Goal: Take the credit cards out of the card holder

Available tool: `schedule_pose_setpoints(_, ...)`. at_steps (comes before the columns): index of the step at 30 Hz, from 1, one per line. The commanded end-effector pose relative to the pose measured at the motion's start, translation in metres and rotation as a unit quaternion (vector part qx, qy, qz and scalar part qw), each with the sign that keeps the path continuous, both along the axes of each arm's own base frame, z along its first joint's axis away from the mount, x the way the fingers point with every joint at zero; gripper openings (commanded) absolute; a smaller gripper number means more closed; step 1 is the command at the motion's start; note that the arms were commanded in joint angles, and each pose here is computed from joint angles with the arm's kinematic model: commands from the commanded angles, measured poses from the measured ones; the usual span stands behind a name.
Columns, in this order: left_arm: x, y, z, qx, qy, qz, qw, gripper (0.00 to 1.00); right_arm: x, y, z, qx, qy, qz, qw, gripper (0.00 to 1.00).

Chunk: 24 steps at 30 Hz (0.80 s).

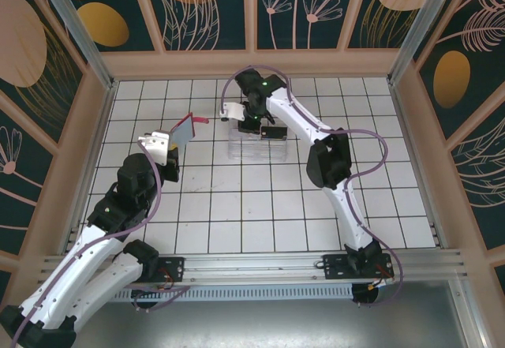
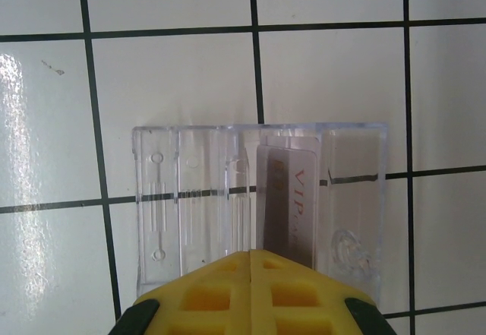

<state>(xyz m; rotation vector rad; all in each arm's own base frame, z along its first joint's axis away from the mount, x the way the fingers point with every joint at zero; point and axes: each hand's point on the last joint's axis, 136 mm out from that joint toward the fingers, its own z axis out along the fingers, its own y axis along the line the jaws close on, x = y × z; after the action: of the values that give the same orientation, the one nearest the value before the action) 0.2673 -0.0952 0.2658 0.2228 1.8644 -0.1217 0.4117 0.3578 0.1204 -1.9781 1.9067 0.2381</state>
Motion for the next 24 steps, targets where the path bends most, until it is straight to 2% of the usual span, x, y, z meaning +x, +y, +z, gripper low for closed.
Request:
schedule_pose_setpoints(1, 0.003, 0.002, 0.009, -0.002, -0.020, 0.005, 1.000, 0.01, 0.002, 0.008, 0.000, -0.002, -0.014, 0.013, 1.000, 0.00)
schedule_pose_setpoints(3, 0.003, 0.002, 0.008, -0.002, -0.020, 0.005, 1.000, 0.01, 0.008, 0.009, 0.005, 0.001, -0.027, 0.006, 1.000, 0.02)
schedule_pose_setpoints(6, 0.003, 0.001, 0.008, -0.002, -0.018, 0.003, 1.000, 0.01, 0.017, 0.011, 0.024, 0.009, -0.060, -0.006, 0.998, 0.20)
schedule_pose_setpoints(9, 0.003, 0.000, 0.009, -0.003, -0.019, 0.000, 1.000, 0.01, 0.025, 0.012, 0.054, 0.027, -0.100, -0.019, 0.994, 0.30)
schedule_pose_setpoints(13, 0.003, -0.003, 0.010, -0.009, -0.018, -0.007, 1.000, 0.01, 0.026, 0.013, 0.099, 0.062, -0.140, -0.037, 0.988, 0.34)
schedule_pose_setpoints(18, 0.000, -0.013, 0.018, -0.034, -0.021, -0.030, 0.999, 0.01, 0.012, 0.009, 0.135, 0.112, -0.147, -0.061, 0.981, 0.35)
schedule_pose_setpoints(24, -0.011, -0.052, 0.040, -0.106, -0.024, -0.135, 0.985, 0.00, -0.021, -0.014, 0.171, 0.210, -0.121, -0.076, 0.967, 0.35)
